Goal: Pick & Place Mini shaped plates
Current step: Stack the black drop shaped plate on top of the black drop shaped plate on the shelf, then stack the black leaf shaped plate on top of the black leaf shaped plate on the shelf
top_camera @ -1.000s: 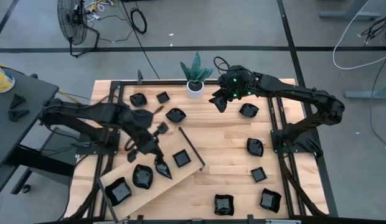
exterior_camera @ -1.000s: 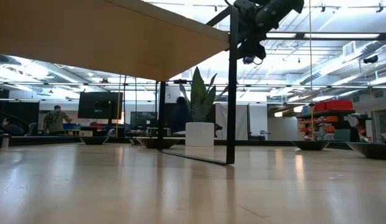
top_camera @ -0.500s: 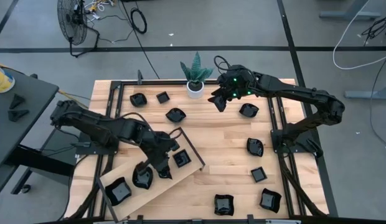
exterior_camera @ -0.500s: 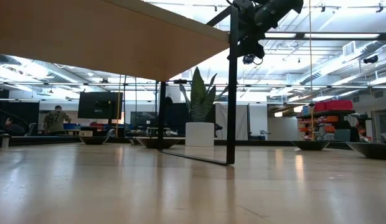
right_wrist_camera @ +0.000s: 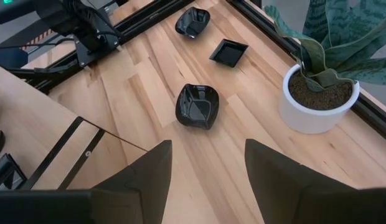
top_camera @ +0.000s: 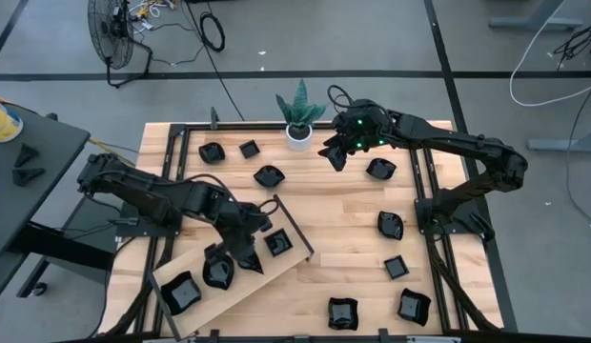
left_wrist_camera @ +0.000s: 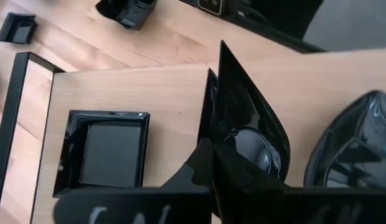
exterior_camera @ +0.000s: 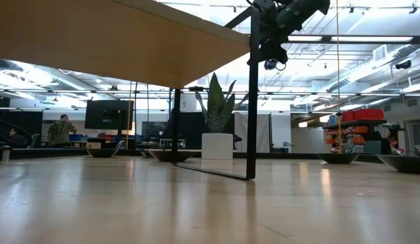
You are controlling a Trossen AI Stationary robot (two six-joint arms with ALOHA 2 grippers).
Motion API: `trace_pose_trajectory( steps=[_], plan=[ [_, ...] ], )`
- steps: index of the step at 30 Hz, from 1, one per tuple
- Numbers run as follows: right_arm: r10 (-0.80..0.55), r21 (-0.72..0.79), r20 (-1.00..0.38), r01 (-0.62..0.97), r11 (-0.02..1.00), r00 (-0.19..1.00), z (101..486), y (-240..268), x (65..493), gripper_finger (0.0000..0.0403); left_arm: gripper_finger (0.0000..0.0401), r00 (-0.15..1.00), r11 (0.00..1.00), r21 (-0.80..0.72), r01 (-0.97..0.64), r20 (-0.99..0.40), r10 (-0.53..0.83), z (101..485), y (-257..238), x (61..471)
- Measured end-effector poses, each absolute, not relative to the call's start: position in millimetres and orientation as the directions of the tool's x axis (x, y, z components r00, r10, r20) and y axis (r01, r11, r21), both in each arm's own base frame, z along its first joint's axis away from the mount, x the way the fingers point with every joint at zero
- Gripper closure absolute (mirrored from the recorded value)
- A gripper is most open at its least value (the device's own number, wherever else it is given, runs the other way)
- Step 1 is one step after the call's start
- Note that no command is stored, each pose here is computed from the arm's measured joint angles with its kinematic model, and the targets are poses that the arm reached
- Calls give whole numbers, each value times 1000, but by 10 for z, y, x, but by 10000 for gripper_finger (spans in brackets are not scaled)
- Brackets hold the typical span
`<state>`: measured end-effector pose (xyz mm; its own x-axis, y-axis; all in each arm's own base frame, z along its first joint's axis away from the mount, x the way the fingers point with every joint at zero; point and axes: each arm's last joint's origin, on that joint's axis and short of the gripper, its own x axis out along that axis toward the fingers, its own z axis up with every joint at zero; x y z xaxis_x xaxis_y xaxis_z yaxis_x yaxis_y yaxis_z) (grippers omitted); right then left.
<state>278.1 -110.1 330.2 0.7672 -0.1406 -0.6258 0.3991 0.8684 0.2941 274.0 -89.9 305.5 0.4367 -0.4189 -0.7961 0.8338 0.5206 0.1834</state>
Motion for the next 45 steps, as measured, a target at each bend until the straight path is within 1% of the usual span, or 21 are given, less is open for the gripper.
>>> trace_pose_trajectory(
  steps=[4,8,18,28,33,35,38,41,45],
  plan=[
    [-141,294,-626,399,868,767,3302,-1101,2781,199,398,428,489,201,849,-804,-412,3047,-879,2735],
    [-141,294,-626,399,868,767,3302,-1101,2781,199,393,453,496,238,835,-809,-374,3049,-868,2747],
    [-141,308,-625,409,859,767,3303,-1101,2781,199,393,456,500,239,832,-809,-371,3051,-867,2749],
    [-141,304,-625,406,862,768,3303,-1101,2782,199,351,458,505,240,829,-809,-369,3052,-866,2750],
    [-141,294,-625,399,869,768,3304,-1101,2782,199,339,459,505,240,829,-808,-369,3060,-867,2750],
    [-141,294,-624,399,869,768,3304,-1101,2782,199,337,467,507,247,826,-803,-371,3122,-867,2753],
    [-142,294,-624,399,869,769,3305,-1102,2782,199,335,513,528,281,802,-777,-365,3277,-849,2782],
    [-142,294,-622,398,869,770,3306,-1102,2783,199,334,559,576,302,759,-756,-341,3449,-752,2811],
    [-142,294,-622,398,869,770,3306,-1102,2783,199,334,603,675,292,678,-746,-283,3605,-512,2840]
  ],
)
